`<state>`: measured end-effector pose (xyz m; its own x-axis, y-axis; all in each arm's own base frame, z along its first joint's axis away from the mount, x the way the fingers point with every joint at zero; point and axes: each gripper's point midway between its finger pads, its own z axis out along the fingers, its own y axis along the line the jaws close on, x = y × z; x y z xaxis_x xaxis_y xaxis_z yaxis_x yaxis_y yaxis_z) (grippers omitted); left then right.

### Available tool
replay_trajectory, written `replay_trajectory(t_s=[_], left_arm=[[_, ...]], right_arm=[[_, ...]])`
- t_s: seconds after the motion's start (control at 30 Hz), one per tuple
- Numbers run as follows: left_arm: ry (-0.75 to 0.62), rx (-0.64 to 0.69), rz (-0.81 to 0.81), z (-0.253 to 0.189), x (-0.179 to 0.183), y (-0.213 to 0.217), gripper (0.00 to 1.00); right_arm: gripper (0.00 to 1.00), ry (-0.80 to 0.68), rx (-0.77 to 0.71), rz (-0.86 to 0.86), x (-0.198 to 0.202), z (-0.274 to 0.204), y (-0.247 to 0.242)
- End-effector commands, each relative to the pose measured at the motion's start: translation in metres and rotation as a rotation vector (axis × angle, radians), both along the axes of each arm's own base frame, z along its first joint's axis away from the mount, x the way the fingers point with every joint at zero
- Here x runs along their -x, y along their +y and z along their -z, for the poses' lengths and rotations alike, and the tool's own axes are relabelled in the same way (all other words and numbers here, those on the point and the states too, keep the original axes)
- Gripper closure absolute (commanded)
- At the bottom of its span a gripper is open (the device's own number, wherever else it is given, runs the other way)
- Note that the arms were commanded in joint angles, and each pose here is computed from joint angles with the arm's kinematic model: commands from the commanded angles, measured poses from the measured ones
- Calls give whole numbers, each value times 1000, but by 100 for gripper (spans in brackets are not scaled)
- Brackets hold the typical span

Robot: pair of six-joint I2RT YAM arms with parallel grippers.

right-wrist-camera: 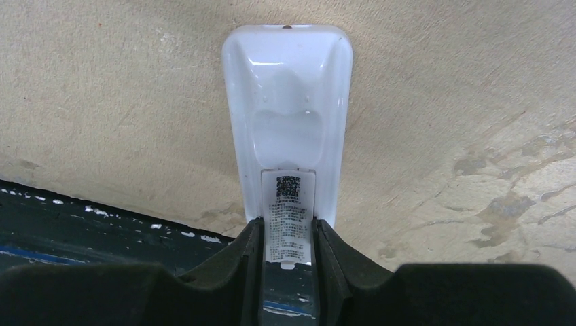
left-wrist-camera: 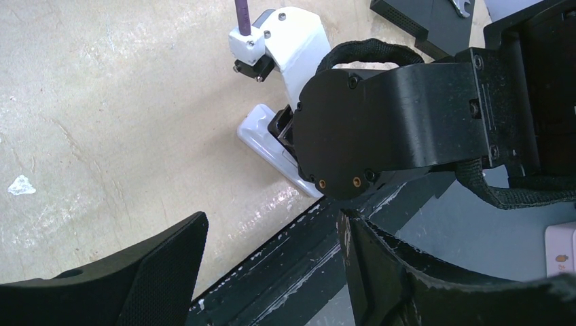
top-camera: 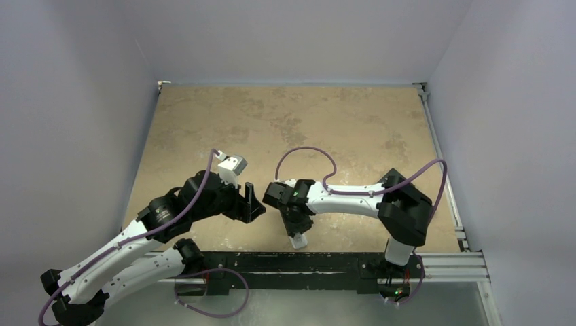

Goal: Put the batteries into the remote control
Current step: Load the battery cover into the remote control.

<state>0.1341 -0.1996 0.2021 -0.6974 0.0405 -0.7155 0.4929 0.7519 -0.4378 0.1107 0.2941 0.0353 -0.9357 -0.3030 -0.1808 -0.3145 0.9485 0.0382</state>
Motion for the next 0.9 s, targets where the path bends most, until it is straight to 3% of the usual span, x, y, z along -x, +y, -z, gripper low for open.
replay_trajectory(t_s=[0.0,0.87], left_arm=[[-35,24,18,-9,-2,-5,29],[-29,14,12,-7,-4,-5,29]], right_arm=[[68,-18,8,0,-9,3,3],[46,-70,-17,42,-20,-15,2]])
